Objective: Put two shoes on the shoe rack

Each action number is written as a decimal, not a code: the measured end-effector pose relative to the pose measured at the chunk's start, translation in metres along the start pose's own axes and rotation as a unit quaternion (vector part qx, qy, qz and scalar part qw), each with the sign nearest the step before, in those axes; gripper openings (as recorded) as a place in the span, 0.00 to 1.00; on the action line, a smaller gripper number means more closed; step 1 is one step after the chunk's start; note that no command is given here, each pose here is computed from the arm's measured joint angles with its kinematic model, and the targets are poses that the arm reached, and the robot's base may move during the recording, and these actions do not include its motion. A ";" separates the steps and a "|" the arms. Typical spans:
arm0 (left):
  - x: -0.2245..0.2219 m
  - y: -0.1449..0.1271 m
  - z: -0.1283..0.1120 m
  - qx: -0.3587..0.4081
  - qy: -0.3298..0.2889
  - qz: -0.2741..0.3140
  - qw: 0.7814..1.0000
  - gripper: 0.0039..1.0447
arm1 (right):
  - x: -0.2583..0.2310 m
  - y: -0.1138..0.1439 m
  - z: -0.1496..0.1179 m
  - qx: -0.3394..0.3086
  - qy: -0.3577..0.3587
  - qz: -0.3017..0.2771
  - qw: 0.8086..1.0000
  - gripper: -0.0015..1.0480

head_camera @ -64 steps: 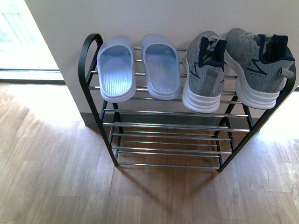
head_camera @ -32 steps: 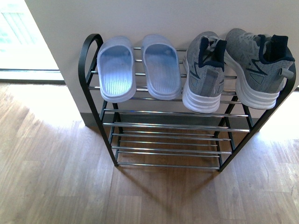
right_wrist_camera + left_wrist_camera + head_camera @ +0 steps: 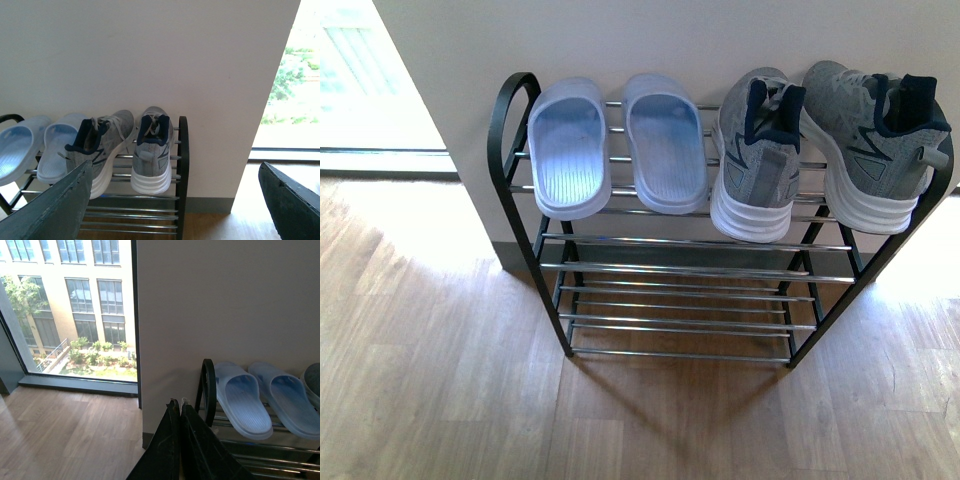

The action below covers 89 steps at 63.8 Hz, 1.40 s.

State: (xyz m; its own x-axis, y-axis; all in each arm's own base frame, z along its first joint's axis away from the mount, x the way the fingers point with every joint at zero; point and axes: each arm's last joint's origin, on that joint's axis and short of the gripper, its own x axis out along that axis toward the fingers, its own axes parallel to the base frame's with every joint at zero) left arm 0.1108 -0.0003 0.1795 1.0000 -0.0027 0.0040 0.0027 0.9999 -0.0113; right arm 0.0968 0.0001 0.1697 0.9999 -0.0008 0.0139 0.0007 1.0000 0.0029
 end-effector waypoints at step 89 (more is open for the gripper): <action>-0.013 0.000 -0.012 0.001 0.003 0.000 1.000 0.91 | 0.000 0.000 0.000 0.000 0.000 0.000 1.000 0.91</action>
State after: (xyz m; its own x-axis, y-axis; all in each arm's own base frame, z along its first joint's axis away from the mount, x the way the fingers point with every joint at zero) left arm 0.0978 -0.0002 0.1675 1.0000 -0.0019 -0.0013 0.0019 1.0000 -0.0090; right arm 0.0968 0.0001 0.1697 0.9999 -0.0008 0.0139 0.0007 1.0000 0.0025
